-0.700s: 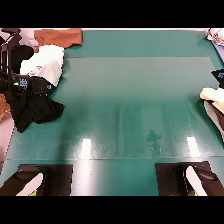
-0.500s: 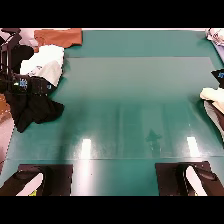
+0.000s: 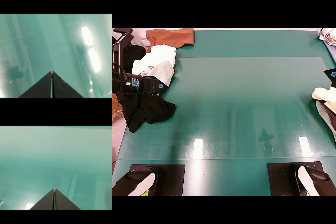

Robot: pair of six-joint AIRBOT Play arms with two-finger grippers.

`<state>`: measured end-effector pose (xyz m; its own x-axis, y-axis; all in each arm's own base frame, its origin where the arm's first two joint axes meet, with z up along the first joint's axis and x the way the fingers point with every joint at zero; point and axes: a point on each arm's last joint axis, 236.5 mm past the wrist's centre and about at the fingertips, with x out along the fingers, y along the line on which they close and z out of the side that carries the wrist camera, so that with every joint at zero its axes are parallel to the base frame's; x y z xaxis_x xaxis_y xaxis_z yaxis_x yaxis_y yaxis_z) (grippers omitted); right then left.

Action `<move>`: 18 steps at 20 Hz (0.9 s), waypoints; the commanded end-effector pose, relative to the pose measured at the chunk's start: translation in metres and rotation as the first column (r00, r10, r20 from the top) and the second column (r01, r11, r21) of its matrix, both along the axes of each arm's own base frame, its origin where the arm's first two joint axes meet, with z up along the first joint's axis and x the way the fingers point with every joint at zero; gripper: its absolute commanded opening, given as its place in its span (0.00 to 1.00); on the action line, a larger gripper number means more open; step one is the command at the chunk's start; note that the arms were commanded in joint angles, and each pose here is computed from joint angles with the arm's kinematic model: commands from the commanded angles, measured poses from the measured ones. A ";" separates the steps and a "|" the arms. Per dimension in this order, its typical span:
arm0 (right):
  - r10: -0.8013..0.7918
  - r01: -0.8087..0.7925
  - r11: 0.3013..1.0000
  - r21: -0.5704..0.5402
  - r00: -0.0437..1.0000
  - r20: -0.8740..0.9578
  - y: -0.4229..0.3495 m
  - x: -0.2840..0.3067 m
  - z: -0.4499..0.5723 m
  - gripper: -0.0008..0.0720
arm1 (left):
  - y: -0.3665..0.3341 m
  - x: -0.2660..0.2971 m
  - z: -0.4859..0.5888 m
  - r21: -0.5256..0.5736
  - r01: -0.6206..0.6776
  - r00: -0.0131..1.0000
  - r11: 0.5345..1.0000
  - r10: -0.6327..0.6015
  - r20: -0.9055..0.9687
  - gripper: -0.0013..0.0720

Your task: Fold the shirts.

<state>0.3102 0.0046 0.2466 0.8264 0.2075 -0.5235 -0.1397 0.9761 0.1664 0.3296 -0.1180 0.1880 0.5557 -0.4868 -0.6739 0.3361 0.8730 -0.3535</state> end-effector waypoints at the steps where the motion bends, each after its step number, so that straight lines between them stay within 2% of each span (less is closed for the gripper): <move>1: -0.010 0.010 1.000 -0.002 1.000 0.020 -0.002 0.003 0.004 0.04 | 0.005 0.020 0.016 -0.019 -0.048 0.994 0.999 0.050 0.095 0.06; 5: -0.010 0.010 1.000 -0.001 1.000 0.020 -0.002 0.003 0.004 0.04 | 0.010 0.036 0.031 -0.043 -0.093 0.979 0.995 0.099 0.177 0.06; 9: -0.018 0.018 1.000 -0.004 0.999 0.034 -0.004 0.005 0.007 0.04 | 0.012 0.053 0.054 -0.113 -0.138 0.952 0.984 0.163 0.259 0.06; 15: -0.018 0.018 1.000 -0.003 0.999 0.037 -0.004 0.005 0.007 0.04 | 0.010 0.048 0.049 -0.104 -0.124 0.961 0.987 0.146 0.237 0.06; 18: -0.019 0.019 1.000 -0.003 0.999 0.036 -0.004 0.005 0.007 0.04 | 0.000 0.047 0.056 -0.164 -0.106 0.963 0.981 0.142 0.230 0.06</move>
<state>0.3154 0.0005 0.2534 0.8480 0.1900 -0.4947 -0.1271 0.9792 0.1581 0.3773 -0.1114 0.2376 0.7574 -0.4593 -0.4640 0.3085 0.8782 -0.3656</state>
